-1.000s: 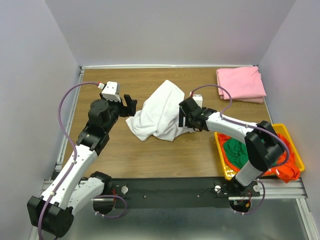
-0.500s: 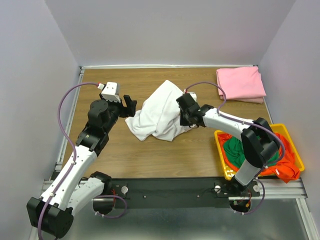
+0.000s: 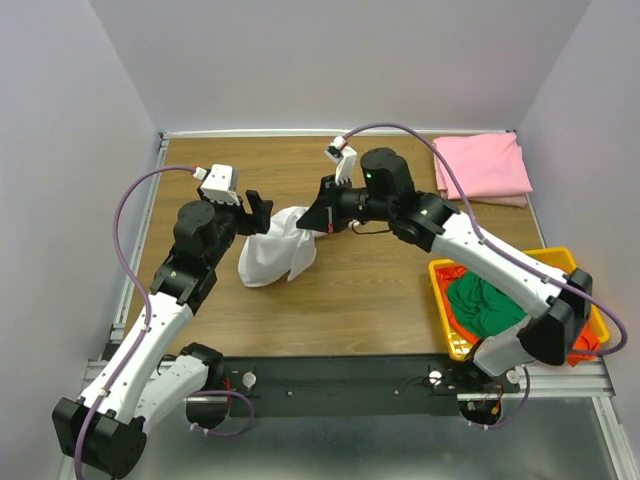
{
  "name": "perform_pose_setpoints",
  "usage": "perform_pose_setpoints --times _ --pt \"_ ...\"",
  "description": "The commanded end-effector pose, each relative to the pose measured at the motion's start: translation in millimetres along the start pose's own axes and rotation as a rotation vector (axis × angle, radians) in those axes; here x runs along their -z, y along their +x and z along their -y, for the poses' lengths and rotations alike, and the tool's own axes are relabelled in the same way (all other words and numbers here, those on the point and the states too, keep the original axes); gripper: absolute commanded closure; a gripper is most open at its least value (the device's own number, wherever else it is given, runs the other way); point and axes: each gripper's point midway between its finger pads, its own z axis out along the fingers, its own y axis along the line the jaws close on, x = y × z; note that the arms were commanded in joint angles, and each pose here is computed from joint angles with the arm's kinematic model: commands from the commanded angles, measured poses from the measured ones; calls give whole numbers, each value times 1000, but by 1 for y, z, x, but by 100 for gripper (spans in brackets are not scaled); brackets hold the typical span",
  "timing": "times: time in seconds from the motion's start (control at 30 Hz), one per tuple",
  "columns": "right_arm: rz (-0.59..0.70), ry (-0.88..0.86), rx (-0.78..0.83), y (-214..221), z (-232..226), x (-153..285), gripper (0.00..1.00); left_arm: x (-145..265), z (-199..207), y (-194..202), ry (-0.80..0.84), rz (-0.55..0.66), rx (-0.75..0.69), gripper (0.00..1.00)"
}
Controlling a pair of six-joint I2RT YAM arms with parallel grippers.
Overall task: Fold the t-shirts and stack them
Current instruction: Flatten the tshirt out
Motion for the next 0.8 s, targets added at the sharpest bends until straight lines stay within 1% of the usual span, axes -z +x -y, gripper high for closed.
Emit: perform_pose_setpoints --times 0.0,0.03,0.07,0.1,0.13,0.17,0.2,0.23,0.27,0.3,0.37,0.47,0.6,0.67,0.7,0.77 --pt "39 4 -39 6 3 11 99 5 -3 -6 -11 19 -16 18" --pt "37 72 -72 21 21 12 100 6 -5 -6 -20 21 -16 18" --pt "82 202 -91 23 50 13 100 6 -6 -6 -26 22 -19 18" --pt "92 271 -107 30 68 15 99 7 -7 -7 -33 24 -19 18" --pt "98 409 -148 46 110 20 97 8 -9 -8 -44 24 -26 18" --pt "103 482 -187 54 132 24 77 8 -10 -8 -48 23 -30 18" --pt "87 535 -204 66 151 27 61 7 -10 -7 -45 21 -31 18" --pt "65 601 -243 78 180 31 47 7 -9 -6 -38 17 -35 18" --pt "42 685 -257 97 204 37 36 6 -8 -6 -35 15 -35 18" --pt "23 733 -259 107 217 40 23 5 -8 -3 -32 6 -35 18" --pt "-19 819 -247 126 240 41 18 3 -7 0 -26 -4 -35 18" --pt "-67 859 -222 137 256 34 16 1 -5 2 -16 -14 -35 18" --pt "-52 895 -177 122 267 24 16 0 -6 3 -18 -17 -34 18" --pt "-54 895 -156 113 272 13 16 1 -7 3 -23 -13 -35 18" --pt "-74 902 -152 117 278 8 16 2 -7 1 -23 -5 -37 18" --pt "-63 895 -139 107 280 -2 17 2 -7 0 -27 -3 -35 18"
